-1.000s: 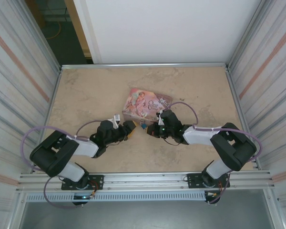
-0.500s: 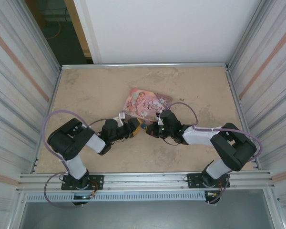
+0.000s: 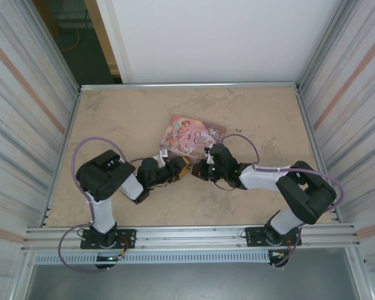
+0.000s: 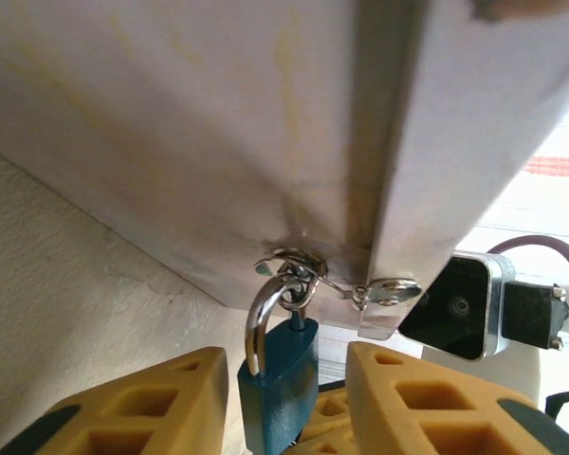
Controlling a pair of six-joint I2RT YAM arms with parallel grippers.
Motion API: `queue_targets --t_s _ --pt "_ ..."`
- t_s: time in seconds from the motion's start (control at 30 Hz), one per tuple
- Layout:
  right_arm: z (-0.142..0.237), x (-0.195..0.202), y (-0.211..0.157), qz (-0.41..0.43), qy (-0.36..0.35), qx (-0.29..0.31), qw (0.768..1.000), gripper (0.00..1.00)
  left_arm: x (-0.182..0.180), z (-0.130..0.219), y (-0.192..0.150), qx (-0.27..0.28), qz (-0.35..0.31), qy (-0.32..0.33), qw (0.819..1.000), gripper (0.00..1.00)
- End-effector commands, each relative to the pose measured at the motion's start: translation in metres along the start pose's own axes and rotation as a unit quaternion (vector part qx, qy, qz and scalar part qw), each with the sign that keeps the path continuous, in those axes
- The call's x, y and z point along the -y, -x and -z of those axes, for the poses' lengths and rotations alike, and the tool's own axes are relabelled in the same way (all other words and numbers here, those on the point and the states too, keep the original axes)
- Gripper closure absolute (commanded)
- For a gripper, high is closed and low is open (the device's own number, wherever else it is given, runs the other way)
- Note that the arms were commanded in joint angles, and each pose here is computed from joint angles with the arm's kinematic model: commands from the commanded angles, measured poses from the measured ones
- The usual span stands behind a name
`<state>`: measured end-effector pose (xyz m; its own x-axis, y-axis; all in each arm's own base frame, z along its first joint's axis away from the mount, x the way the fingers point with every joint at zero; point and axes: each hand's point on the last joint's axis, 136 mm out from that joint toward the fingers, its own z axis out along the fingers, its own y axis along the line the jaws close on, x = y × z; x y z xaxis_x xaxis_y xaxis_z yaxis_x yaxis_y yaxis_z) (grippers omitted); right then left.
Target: Unlock the padlock with the key
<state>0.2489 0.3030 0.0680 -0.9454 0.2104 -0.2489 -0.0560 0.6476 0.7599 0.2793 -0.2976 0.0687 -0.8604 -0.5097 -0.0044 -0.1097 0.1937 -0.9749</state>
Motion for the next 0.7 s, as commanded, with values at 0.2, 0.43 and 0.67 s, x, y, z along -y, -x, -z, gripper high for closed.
queue_targets --t_s 0.2,0.43,0.67 --pt "0.007 -0.021 0.005 -0.002 0.022 0.01 1.0 1.0 0.016 -0.003 0.002 0.007 -0.008 -0.029 1.0 0.79" --pt "0.013 -0.023 0.007 0.007 0.021 0.016 1.0 0.97 0.019 -0.002 0.002 0.009 -0.013 -0.032 0.999 0.89" --pt "0.021 -0.019 0.006 0.021 0.007 0.023 0.999 0.84 0.018 0.002 0.004 0.017 -0.014 -0.02 1.0 0.98"
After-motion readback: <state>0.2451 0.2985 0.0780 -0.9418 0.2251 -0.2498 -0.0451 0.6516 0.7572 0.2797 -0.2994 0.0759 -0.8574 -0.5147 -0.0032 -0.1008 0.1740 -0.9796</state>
